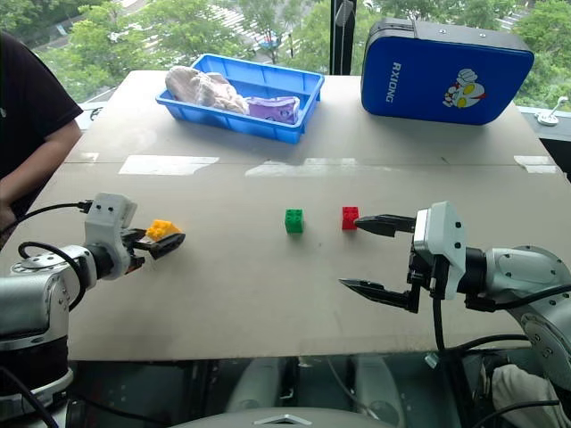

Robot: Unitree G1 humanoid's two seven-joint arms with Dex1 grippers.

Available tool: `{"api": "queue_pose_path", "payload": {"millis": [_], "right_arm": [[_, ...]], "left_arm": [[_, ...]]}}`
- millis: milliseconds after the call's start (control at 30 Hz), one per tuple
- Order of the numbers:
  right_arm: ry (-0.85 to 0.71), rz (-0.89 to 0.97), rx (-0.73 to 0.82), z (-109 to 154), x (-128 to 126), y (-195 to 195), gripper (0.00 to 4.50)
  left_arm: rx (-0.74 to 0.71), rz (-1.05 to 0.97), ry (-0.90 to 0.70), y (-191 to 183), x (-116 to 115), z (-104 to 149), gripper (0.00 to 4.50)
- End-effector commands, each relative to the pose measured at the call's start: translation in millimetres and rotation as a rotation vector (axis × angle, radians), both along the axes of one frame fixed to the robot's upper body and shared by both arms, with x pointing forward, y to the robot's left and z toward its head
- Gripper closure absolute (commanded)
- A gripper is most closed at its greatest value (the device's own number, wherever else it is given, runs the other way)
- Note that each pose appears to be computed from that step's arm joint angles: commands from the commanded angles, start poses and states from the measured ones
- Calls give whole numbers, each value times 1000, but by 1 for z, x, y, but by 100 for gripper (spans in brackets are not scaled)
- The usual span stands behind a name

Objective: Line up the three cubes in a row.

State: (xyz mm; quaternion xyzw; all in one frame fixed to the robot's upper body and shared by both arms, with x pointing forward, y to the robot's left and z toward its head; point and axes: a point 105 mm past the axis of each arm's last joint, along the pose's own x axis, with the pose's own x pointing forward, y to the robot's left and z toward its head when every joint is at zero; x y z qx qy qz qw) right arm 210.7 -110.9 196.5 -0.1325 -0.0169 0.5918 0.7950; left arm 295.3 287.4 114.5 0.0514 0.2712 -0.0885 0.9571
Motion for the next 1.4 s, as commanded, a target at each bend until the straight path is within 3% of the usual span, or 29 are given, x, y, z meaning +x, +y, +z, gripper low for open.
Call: {"api": "queue_pose_path", "payload": {"millis": [33,100,133,233,467,733,967,1400], "right_arm": [[-51,-3,-3,9,-5,1,10],[-51,-10,-4,8,-5,1,10],[-52,-14,-5,8,-6,1,10],[-53,-26,-6,9,-7,0,10],[-53,-47,-9,9,-9,-2,10],[-67,-81,-16,12,-15,-1,10],[-74,-131,-15,14,-20,1,10],[-65,-191,-12,14,-22,-2,10]], "left_arm": [[28,-32,-46,4,7,7,217],[37,-48,-49,6,8,6,314],[43,-66,-55,6,9,6,320],[33,-212,-105,-5,12,16,317],[32,-794,-127,-49,14,35,317],[262,-1206,-59,-81,53,29,317],[337,-1307,-27,-98,72,23,317],[343,-1361,-34,-106,75,22,317]]}}
